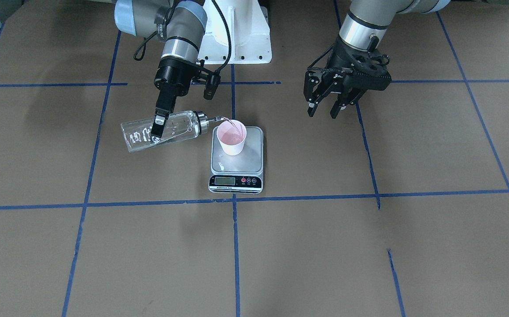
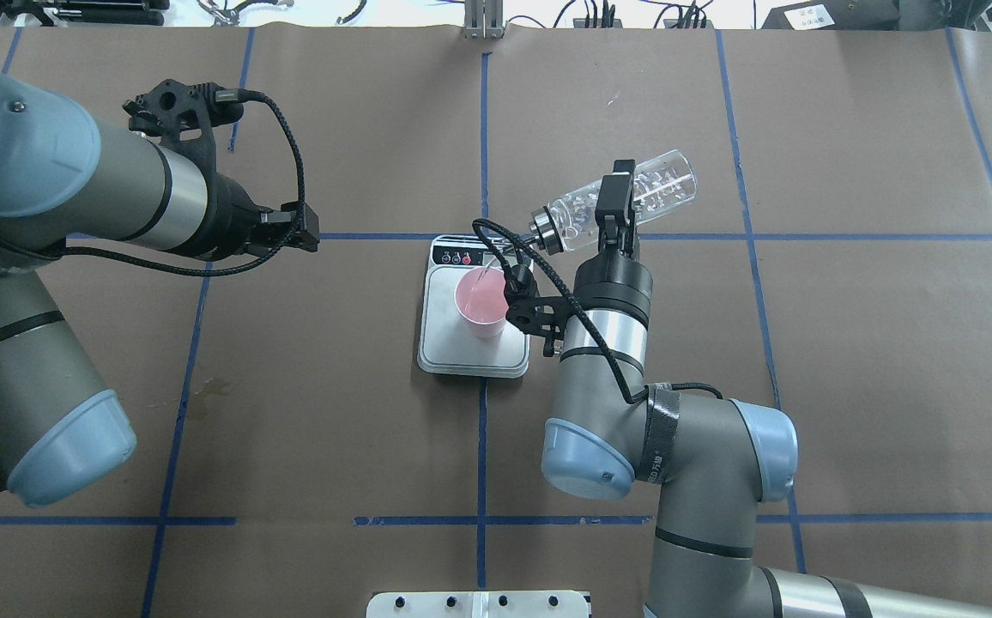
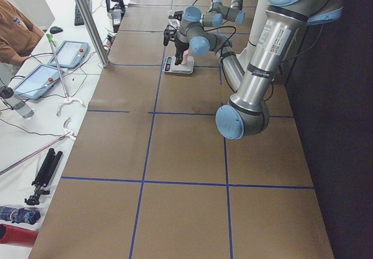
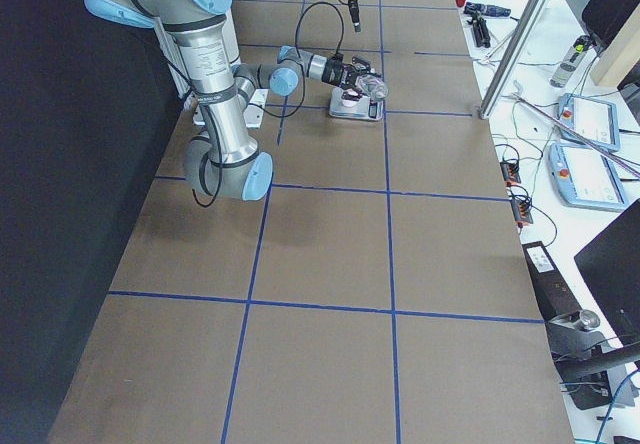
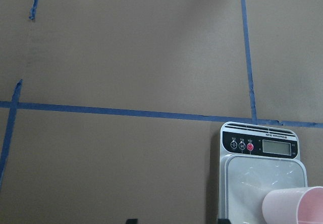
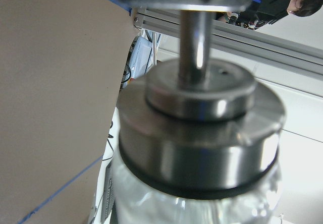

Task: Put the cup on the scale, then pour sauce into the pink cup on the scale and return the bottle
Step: 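Turn the bottle upright and move it back with the right gripper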

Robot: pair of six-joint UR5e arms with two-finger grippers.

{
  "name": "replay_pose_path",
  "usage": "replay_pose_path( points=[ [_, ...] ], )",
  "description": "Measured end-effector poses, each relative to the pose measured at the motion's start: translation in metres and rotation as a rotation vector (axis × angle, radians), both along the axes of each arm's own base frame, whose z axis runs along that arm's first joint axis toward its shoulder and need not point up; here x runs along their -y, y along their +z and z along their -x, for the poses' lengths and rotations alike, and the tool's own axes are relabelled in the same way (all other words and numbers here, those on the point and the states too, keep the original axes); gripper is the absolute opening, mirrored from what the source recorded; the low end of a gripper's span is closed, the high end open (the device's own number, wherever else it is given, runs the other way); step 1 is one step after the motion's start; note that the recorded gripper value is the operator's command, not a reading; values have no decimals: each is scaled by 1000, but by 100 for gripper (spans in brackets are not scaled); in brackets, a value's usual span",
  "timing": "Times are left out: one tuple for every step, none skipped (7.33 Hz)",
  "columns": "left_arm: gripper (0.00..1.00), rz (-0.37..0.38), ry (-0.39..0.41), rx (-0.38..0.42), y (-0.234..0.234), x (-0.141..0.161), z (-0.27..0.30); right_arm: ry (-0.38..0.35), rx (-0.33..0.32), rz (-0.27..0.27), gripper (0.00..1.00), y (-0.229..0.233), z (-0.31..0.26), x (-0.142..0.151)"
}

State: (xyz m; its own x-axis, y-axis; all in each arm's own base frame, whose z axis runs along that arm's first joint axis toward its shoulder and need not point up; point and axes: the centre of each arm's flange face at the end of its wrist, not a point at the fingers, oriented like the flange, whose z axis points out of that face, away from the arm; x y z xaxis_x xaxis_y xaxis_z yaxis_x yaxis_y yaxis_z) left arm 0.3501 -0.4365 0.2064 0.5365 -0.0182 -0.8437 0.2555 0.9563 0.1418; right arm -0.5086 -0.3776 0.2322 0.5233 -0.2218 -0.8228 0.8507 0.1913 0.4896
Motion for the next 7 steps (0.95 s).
replay_pose_path(
  points=[
    [61, 0, 0, 0, 0, 0, 0, 6, 95, 22, 0, 2, -2, -2],
    [61, 0, 0, 0, 0, 0, 0, 13, 184, 44, 0, 5, -8, -4],
    [61, 0, 0, 0, 0, 0, 0, 27, 268, 60, 0, 8, -13, -7],
    [61, 0, 0, 0, 0, 0, 0, 51, 381, 75, 0, 11, -14, -9],
    [61, 0, 0, 0, 0, 0, 0, 75, 519, 94, 0, 11, -13, -11],
    [61, 0, 0, 0, 0, 0, 0, 90, 686, 121, 0, 9, -12, -13],
    [61, 0, 0, 0, 0, 0, 0, 104, 885, 157, 0, 9, -12, -15]
  ],
)
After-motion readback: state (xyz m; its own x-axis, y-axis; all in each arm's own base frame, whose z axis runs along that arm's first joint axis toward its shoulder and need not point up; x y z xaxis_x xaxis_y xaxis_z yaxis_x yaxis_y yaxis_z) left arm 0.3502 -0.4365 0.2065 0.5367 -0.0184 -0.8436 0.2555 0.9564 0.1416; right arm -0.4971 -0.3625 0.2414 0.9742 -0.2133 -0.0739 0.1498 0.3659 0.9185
